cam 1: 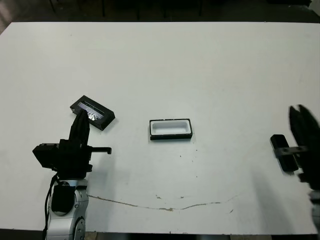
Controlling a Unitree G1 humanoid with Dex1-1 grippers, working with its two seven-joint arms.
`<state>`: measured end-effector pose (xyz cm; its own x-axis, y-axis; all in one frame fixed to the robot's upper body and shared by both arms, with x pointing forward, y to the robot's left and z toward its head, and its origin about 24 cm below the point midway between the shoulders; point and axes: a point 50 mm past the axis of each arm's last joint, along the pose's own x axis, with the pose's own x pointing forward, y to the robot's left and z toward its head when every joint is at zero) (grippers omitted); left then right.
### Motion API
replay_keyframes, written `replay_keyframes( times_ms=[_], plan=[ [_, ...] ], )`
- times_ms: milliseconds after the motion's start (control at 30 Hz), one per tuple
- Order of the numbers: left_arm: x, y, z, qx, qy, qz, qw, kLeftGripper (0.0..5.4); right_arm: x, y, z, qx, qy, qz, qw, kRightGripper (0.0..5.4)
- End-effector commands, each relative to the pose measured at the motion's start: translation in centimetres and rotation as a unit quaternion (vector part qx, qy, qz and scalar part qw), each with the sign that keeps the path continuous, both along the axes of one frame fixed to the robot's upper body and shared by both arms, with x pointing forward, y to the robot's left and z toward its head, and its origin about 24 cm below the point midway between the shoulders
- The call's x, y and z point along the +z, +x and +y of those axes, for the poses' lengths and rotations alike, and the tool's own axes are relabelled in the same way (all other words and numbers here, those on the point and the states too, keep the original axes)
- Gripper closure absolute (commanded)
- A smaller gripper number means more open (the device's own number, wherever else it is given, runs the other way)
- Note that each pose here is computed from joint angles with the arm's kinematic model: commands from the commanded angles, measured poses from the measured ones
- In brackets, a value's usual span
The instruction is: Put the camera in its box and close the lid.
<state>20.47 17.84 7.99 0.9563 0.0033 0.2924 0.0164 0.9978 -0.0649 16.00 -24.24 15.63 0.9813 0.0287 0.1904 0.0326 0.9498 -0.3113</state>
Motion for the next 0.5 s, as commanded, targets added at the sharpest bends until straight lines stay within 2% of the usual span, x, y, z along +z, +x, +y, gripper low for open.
replay_keyframes(
  times_ms=[33, 100, 233, 500],
  plan=[
    [-0.7, -0.2, 0.4, 0.002, -0.004, 0.015, 1.0, 5.4, -1.7, -1.7, -0.9, -0.012, 0.014, 0.095, 0.995, 4.07],
    [-0.7, -0.3, 0.4, -0.002, -0.009, 0.016, 1.0, 5.4, -1.7, -2.0, -1.3, -0.014, 0.01, 0.132, 0.991, 3.71],
    [-0.7, -0.3, 0.6, -0.004, -0.012, 0.019, 1.0, 5.4, -1.9, -2.2, -1.9, -0.001, 0.0, 0.169, 0.986, 3.02],
    [-0.8, -0.3, 0.8, -0.002, -0.008, 0.018, 1.0, 5.4, -3.1, -1.8, -3.4, 0.048, 0.062, 0.235, 0.969, 1.63]
  ],
)
